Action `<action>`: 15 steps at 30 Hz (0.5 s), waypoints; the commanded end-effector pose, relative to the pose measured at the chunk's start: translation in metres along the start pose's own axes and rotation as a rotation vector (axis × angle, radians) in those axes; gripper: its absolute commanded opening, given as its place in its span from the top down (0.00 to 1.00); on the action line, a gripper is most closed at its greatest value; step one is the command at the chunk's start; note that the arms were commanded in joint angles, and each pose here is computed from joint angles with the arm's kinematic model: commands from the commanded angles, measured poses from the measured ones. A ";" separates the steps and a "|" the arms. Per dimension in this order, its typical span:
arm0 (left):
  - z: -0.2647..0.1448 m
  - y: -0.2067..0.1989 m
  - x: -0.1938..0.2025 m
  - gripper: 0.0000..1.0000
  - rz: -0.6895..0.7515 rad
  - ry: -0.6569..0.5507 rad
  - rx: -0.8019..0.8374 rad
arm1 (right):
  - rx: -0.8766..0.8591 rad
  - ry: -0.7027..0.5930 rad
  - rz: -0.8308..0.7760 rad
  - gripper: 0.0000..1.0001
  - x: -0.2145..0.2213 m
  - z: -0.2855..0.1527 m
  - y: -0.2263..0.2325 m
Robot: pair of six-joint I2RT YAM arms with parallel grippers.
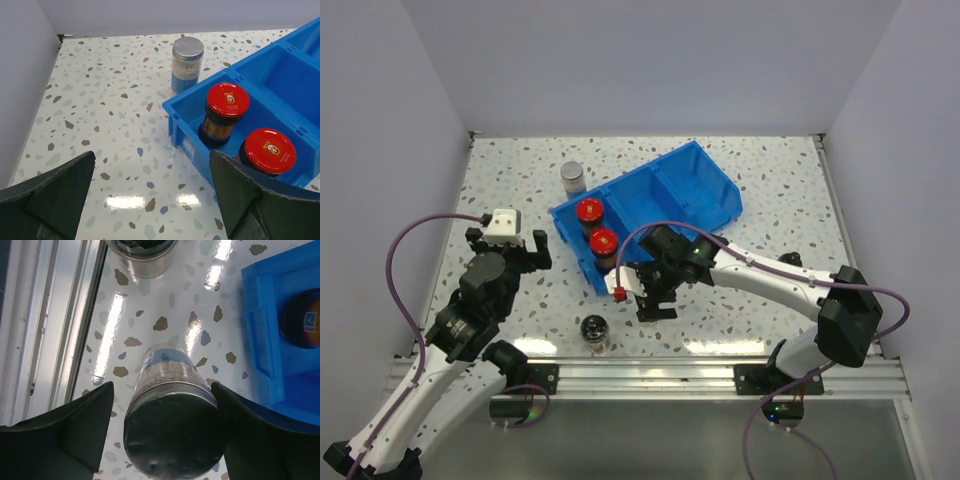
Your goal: Organize the condiment bottles
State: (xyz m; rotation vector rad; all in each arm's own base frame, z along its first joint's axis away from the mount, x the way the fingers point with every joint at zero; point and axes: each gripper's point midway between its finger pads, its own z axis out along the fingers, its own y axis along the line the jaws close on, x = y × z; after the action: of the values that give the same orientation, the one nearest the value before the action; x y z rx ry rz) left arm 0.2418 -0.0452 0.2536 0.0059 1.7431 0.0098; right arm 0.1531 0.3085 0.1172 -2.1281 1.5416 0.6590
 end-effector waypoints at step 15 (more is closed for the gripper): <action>-0.003 -0.001 -0.013 0.00 -0.051 -0.056 0.008 | -0.043 0.095 -0.089 1.00 -0.030 -0.083 -0.007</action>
State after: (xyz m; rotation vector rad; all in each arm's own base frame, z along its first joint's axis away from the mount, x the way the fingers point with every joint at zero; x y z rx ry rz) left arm 0.2400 -0.0445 0.2562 -0.0014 1.7312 -0.0004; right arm 0.1589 0.2943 0.1613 -2.2844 1.5300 0.5623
